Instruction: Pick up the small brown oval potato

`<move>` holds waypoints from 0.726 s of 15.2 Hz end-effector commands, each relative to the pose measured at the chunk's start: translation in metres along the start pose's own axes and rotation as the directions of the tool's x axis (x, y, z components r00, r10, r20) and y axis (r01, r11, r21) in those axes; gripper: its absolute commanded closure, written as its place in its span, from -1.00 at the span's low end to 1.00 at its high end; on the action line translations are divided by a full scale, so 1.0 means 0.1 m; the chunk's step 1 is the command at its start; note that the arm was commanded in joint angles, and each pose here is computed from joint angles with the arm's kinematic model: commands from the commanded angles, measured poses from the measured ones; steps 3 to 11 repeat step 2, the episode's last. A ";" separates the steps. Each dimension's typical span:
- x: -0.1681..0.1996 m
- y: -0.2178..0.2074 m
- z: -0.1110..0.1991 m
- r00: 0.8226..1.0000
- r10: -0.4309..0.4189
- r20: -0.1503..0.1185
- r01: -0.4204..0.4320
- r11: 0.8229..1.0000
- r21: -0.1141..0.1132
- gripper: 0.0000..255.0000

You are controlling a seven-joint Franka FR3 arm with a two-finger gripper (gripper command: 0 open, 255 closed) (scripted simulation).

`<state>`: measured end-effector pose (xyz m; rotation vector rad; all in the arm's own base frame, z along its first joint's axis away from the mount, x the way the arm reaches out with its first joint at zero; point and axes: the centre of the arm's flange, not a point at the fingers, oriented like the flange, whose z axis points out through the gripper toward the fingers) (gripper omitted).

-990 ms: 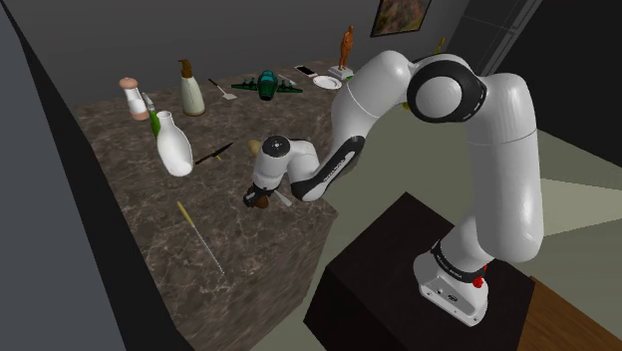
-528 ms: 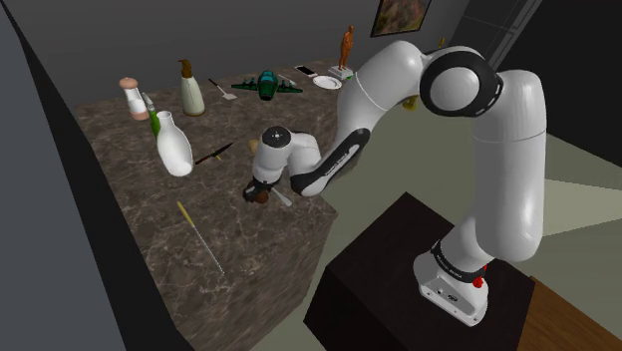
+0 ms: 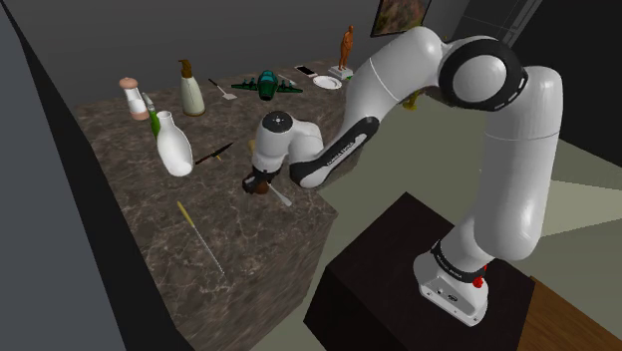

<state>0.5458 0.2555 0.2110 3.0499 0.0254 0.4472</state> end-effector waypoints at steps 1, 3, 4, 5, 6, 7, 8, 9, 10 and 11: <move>0.01 0.01 -0.06 1.000 0.000 0.000 0.000 1.000 0.000 1.00; 0.01 0.01 -0.06 1.000 0.000 0.000 0.000 1.000 0.000 1.00; 0.01 0.01 -0.06 1.000 0.000 0.000 0.000 1.000 0.000 1.00; 0.01 0.01 -0.06 1.000 0.000 0.000 0.000 1.000 0.000 1.00; 0.01 0.01 -0.06 1.000 0.000 0.000 0.000 1.000 0.000 1.00; 0.01 0.01 -0.06 1.000 0.000 0.000 0.000 1.000 0.000 1.00; 0.01 0.01 -0.06 1.000 0.000 0.000 0.000 1.000 0.000 1.00; 0.01 0.01 -0.06 1.000 0.000 0.000 0.000 1.000 0.000 1.00; 0.01 0.01 -0.06 1.000 0.000 0.000 0.000 1.000 0.000 1.00; 0.01 0.01 -0.06 1.000 0.000 0.000 0.000 1.000 0.000 1.00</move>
